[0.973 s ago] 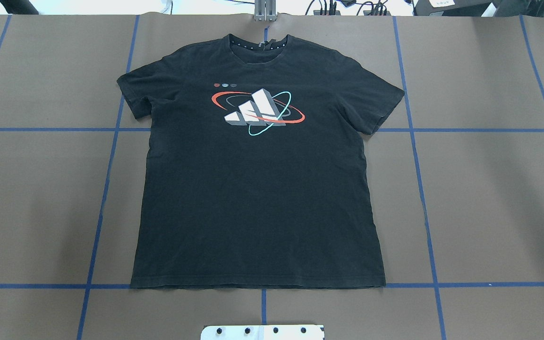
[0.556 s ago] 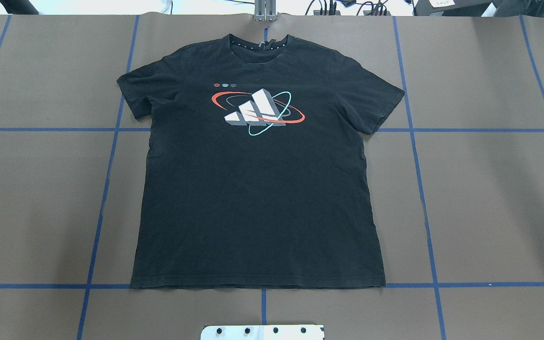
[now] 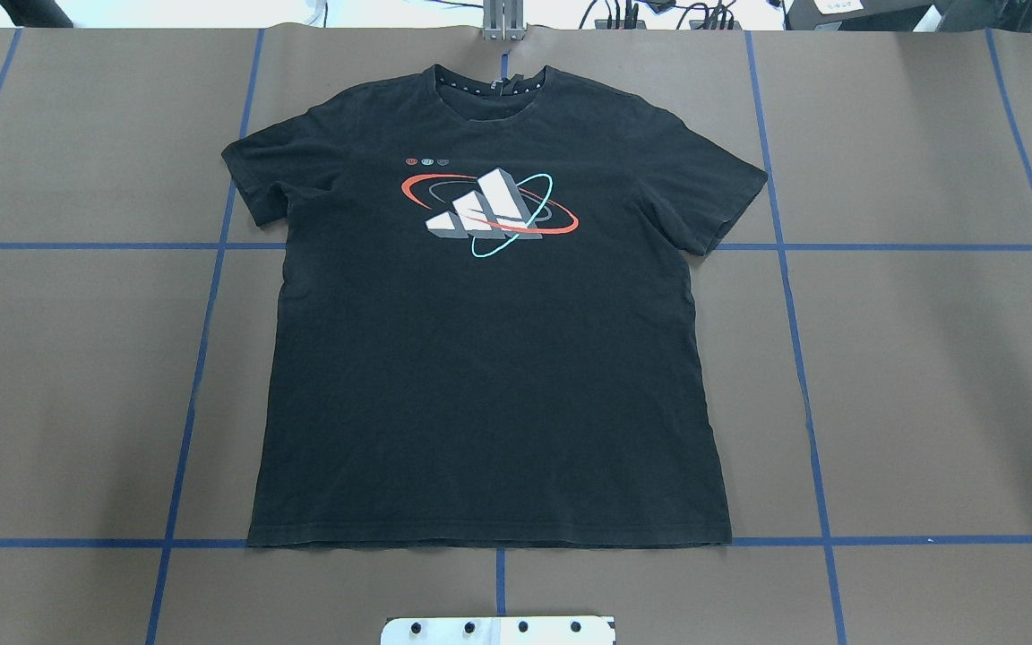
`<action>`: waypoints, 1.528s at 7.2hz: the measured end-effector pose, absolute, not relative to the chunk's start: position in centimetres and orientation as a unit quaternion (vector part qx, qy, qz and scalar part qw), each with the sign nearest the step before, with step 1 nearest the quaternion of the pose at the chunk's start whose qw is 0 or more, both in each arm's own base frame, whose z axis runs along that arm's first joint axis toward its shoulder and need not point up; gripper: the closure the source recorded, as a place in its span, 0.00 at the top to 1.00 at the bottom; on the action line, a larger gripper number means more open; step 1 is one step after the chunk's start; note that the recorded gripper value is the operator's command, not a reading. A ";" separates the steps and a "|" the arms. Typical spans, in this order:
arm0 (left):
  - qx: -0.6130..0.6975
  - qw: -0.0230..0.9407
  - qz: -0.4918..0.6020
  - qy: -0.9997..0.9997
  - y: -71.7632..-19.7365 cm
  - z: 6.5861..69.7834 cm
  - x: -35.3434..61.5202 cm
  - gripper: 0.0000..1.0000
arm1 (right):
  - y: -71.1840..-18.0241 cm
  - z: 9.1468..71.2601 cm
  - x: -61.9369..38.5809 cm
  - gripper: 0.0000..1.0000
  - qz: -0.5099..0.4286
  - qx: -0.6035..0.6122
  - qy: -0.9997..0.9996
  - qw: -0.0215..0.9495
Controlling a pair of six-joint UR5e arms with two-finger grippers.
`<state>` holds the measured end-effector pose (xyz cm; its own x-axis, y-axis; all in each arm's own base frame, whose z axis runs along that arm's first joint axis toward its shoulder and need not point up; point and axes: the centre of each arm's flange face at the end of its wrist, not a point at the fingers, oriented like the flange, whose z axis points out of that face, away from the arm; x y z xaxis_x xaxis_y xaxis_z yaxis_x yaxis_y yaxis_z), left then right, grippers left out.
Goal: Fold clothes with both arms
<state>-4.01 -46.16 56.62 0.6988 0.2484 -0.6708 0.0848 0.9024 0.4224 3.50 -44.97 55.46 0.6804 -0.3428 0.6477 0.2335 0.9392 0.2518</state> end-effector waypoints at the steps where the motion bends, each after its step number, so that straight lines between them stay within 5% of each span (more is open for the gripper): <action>1: 0.213 0.897 0.044 0.385 -45.8 57.0 -4.0 1.00 | -44.4 56.5 3.3 1.00 -0.155 0.063 -0.371 0.913; 4: 0.209 0.898 0.045 0.385 -45.2 57.3 -4.0 1.00 | -44.7 57.2 0.9 1.00 -0.147 0.041 -0.439 0.885; 9: 0.220 0.895 0.055 0.385 -44.0 57.6 -3.7 1.00 | -63.4 50.2 -16.4 0.99 -0.072 0.030 -0.415 0.906; 11: 0.228 0.891 0.067 0.388 -44.2 58.0 -2.9 1.00 | -65.3 49.6 -26.0 0.97 0.022 0.066 -0.417 0.906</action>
<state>-2.87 -44.18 58.04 0.6901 0.2968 -0.6600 0.0566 0.8871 0.4580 -25.96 -65.29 49.63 0.6518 -0.0155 0.7583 -0.0944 0.9904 0.1014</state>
